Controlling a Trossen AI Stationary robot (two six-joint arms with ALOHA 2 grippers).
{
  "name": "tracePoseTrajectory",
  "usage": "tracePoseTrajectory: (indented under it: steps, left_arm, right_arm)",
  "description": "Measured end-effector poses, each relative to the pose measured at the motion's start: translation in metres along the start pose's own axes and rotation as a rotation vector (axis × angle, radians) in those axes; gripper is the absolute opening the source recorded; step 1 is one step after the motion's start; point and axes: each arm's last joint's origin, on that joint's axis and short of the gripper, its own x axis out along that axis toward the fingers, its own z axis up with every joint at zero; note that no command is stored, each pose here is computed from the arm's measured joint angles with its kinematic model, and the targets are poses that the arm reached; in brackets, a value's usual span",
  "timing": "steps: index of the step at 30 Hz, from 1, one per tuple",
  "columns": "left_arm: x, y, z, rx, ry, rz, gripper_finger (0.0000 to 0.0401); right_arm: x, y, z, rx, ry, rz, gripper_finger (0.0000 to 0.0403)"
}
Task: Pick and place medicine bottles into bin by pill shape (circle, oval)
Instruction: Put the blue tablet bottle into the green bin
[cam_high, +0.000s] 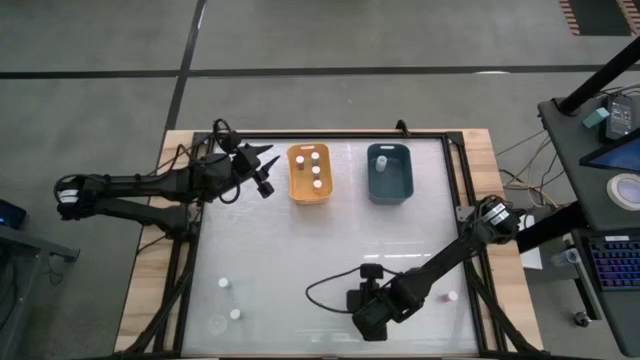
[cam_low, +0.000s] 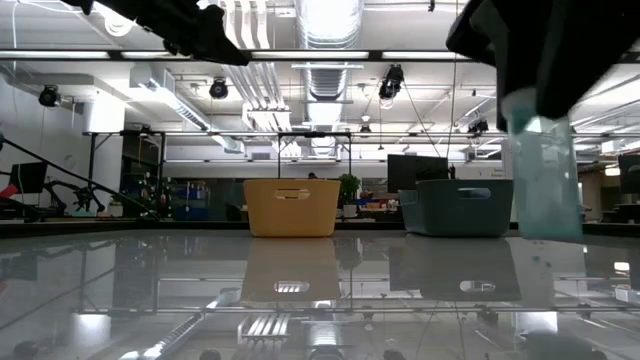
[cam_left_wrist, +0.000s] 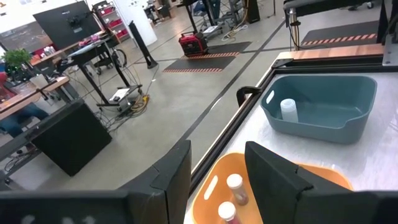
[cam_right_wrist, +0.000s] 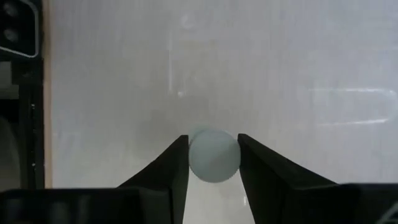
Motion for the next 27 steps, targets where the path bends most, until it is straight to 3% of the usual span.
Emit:
tracePoseTrajectory:
  steps: [9,16,19,27]
  left_arm:
    - [0.001,-0.001,0.003,-0.017,-0.036,-0.041,0.0135]
    - [-0.001,-0.010,0.011,-0.021,-0.179,-0.359,0.0135]
    - [-0.002,-0.012,0.011,-0.002,-0.206,-0.447,0.0135]
    - [-0.002,-0.012,0.013,-0.010,-0.233,-0.454,0.0135]
  right_arm:
    - [-0.045,-0.044,0.020,0.094,-0.040,-0.088,0.0117]
    - [-0.095,-0.108,0.023,0.275,-0.107,-0.241,0.0115]
    - [-0.115,-0.140,0.023,0.371,-0.134,-0.265,0.0116]
    - [-0.147,-0.215,0.004,0.509,-0.180,-0.341,0.0114]
